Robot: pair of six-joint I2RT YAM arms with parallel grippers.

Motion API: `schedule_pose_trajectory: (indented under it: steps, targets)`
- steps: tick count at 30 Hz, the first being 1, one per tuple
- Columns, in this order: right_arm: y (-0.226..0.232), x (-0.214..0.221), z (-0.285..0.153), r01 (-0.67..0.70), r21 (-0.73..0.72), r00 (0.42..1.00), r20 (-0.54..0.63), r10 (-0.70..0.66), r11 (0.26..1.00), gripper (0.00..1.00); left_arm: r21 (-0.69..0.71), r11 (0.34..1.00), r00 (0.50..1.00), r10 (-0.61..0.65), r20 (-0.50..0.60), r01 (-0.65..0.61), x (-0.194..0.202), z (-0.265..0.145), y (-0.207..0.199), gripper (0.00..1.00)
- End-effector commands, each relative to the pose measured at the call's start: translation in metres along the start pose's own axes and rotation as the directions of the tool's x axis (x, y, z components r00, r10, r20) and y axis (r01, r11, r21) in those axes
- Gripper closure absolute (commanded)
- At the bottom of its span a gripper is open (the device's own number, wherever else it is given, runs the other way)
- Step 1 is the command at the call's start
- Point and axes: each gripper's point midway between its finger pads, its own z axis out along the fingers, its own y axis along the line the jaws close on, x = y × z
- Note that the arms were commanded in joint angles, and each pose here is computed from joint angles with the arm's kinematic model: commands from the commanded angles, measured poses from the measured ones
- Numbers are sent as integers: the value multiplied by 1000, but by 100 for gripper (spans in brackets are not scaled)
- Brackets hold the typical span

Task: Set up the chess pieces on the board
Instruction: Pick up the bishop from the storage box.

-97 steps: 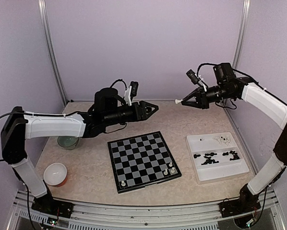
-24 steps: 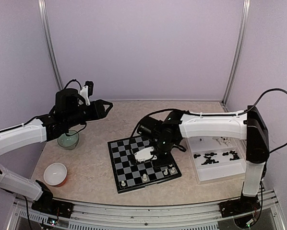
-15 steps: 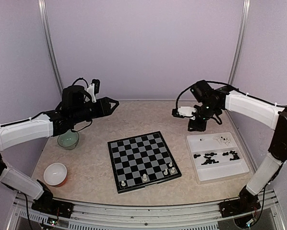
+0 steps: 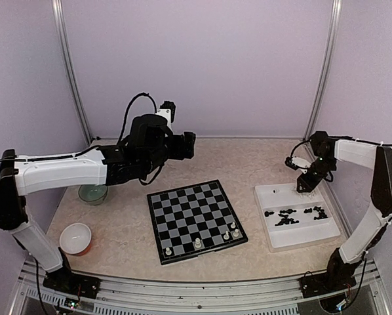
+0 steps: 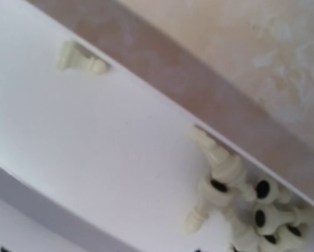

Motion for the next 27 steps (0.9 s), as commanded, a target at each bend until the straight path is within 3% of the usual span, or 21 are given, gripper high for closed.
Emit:
schedule_pose_trajectory:
  steps: [1, 3, 5, 25, 27]
  targets:
    - [-6, -1, 16, -57, -8, 998, 14, 57, 998, 71, 114, 991, 997, 73, -18, -71, -1, 4, -20, 21]
    - [-12, 5, 22, -84, -13, 996, 4, 84, 996, 74, 248, 967, 996, 71, -52, -56, 5, 4, -38, 34]
    - [-14, 10, 29, -99, -14, 995, -15, 99, 995, 77, 331, 943, 994, 38, -99, -3, 12, 6, -49, 40]
    - [-29, 34, 67, -189, 28, 977, -90, 191, 982, 82, 387, 919, 986, -12, -169, 78, 29, 11, -65, 41]
    - [-25, 36, 72, -197, 4, 976, -97, 196, 980, 87, 389, 918, 985, -14, -172, 80, 30, 11, -65, 41]
